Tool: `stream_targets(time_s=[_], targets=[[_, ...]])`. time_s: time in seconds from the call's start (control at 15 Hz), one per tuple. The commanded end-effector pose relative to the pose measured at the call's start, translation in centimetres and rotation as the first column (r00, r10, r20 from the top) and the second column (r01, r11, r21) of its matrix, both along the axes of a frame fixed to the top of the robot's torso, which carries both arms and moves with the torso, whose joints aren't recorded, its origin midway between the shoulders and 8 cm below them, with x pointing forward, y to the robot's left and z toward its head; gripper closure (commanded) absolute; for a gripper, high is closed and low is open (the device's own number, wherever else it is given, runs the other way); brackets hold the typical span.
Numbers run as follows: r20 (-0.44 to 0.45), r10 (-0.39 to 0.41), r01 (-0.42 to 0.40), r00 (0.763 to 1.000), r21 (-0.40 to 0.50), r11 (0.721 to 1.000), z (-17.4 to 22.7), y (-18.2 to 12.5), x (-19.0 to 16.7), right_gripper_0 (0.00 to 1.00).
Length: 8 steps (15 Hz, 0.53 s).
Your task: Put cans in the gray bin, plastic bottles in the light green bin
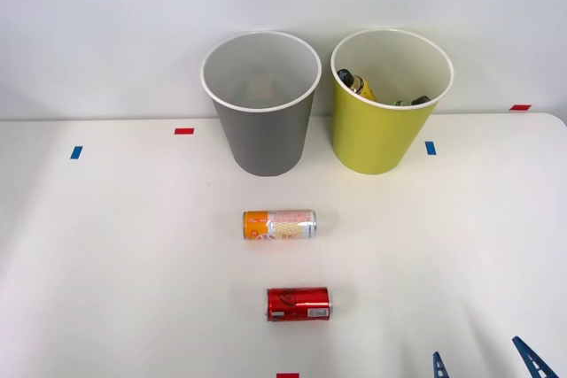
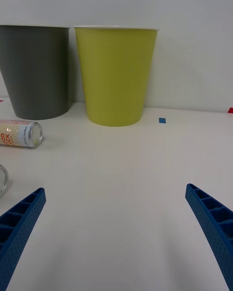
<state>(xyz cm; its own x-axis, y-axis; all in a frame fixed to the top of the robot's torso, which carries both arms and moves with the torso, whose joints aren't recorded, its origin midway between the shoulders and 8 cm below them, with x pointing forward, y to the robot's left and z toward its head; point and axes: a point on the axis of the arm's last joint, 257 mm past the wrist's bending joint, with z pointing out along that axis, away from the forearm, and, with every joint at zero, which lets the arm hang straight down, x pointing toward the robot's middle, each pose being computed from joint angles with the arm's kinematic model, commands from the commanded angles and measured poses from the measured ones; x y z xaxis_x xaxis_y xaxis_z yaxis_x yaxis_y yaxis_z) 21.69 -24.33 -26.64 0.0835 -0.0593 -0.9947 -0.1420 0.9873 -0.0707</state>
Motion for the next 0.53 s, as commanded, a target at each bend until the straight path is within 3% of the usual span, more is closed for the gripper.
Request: stream_targets(time_s=[0.07, 0.53], targets=[[0.000, 0.000, 0.000, 1.000, 0.000, 1.000, 0.00, 0.00, 0.00, 0.00], [0.000, 0.000, 0.000, 1.000, 0.000, 1.000, 0.00, 0.00, 0.00, 0.00]])
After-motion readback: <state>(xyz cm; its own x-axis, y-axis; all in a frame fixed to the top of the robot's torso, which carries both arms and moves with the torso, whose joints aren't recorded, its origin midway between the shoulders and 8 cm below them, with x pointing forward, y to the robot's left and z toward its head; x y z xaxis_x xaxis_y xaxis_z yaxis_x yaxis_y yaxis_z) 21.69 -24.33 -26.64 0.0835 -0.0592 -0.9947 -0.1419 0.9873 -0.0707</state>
